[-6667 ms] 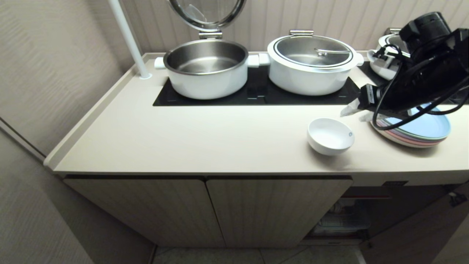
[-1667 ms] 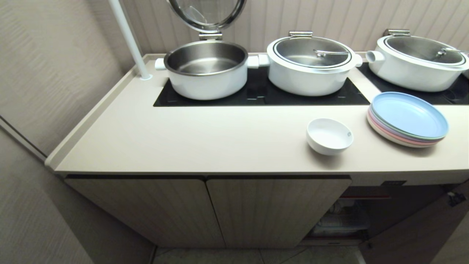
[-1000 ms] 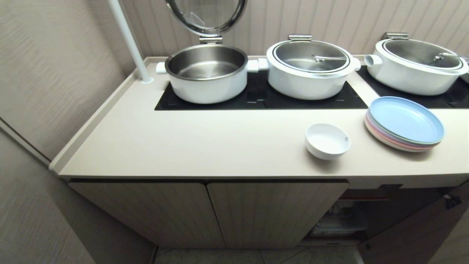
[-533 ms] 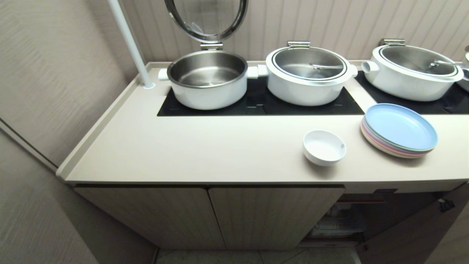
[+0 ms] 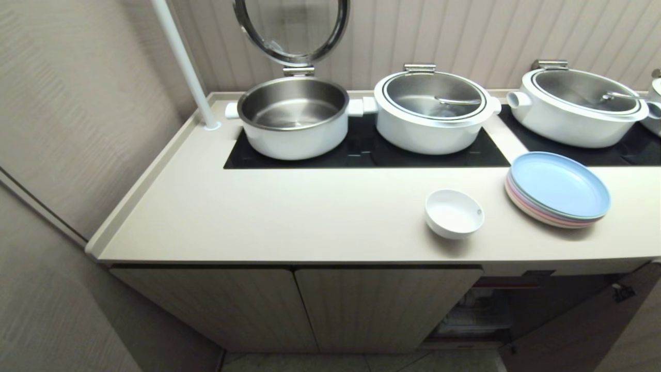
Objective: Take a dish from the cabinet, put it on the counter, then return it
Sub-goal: Pick up the bowl from the table
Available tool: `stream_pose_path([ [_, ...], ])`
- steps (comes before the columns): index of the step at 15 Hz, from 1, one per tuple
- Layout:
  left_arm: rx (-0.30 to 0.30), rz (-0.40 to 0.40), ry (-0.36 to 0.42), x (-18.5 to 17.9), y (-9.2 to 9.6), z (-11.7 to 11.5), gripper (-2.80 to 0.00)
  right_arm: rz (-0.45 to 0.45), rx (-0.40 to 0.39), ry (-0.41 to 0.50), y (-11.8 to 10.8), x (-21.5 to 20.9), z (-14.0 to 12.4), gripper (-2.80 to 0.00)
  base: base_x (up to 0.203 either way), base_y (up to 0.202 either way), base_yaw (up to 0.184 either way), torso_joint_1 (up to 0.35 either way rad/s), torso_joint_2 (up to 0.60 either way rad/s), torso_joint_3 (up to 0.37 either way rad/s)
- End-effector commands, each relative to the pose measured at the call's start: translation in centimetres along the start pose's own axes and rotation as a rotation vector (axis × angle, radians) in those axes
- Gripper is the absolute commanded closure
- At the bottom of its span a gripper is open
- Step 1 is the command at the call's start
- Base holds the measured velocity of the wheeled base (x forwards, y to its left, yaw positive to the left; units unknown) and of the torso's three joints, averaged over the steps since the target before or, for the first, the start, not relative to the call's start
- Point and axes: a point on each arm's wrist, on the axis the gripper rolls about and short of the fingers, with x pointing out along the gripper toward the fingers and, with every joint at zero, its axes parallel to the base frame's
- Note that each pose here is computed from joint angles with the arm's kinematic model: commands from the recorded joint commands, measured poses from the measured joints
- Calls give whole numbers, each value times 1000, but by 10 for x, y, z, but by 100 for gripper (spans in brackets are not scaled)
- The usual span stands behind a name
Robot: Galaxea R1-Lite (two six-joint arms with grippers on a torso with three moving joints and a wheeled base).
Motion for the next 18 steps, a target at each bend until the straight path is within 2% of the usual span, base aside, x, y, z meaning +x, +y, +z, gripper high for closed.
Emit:
stream_pose_path([
  [1, 0, -2, 0, 0, 0, 0, 0, 1, 0, 2, 0, 0, 0, 0, 0, 0, 0, 80, -171, -86],
  [10, 0, -2, 0, 0, 0, 0, 0, 1, 5, 2, 0, 0, 0, 0, 0, 0, 0, 72, -141, -73],
  [18, 0, -1, 0, 0, 0, 0, 0, 2, 2, 2, 0, 0, 0, 0, 0, 0, 0, 0, 0, 0],
])
